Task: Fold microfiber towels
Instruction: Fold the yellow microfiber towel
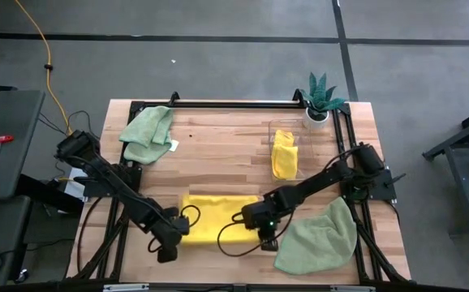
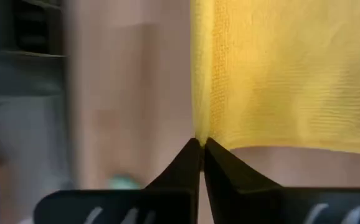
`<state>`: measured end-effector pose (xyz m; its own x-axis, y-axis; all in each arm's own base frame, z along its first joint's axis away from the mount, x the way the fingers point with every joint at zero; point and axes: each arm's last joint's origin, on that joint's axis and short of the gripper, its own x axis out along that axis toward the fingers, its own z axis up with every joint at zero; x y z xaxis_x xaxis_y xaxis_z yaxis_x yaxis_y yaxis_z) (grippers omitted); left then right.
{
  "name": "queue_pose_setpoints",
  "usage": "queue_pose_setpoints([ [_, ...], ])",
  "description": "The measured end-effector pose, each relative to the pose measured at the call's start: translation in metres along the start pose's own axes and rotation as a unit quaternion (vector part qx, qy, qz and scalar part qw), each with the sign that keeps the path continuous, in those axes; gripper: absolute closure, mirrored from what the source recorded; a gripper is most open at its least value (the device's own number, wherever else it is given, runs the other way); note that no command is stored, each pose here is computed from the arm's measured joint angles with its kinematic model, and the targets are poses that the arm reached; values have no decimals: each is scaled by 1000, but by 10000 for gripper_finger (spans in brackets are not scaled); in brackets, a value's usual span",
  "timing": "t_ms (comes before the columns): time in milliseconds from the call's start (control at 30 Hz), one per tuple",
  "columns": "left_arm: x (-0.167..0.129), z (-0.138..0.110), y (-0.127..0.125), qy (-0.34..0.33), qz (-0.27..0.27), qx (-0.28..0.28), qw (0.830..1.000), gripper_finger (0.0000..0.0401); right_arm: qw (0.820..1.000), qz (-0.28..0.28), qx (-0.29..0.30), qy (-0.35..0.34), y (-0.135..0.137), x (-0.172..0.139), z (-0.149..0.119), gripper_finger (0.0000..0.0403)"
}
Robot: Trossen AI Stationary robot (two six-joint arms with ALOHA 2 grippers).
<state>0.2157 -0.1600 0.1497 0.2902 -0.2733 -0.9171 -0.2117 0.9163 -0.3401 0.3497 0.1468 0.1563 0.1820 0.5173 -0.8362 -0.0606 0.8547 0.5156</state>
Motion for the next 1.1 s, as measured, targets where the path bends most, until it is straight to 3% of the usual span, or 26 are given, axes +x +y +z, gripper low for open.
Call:
queue_pose_setpoints([
  [133, -13, 2, -5, -1, -49, -14, 999, 401, 998, 66, 15, -13, 12, -18, 3, 401],
  [267, -33, 5, -1, -16, -64, -23, 998, 401, 995, 78, 27, -49, 13, -43, 7, 402],
  [367, -48, 8, 8, -38, -49, -32, 998, 401, 995, 56, 53, -65, 4, -54, 10, 402],
  [667, -64, 19, 40, -74, 43, -79, 993, 401, 986, -82, 137, -55, -20, -58, 2, 402],
  [1100, -50, 31, 58, -88, 129, -86, 984, 398, 972, -120, 191, -72, -15, -48, -1, 402],
])
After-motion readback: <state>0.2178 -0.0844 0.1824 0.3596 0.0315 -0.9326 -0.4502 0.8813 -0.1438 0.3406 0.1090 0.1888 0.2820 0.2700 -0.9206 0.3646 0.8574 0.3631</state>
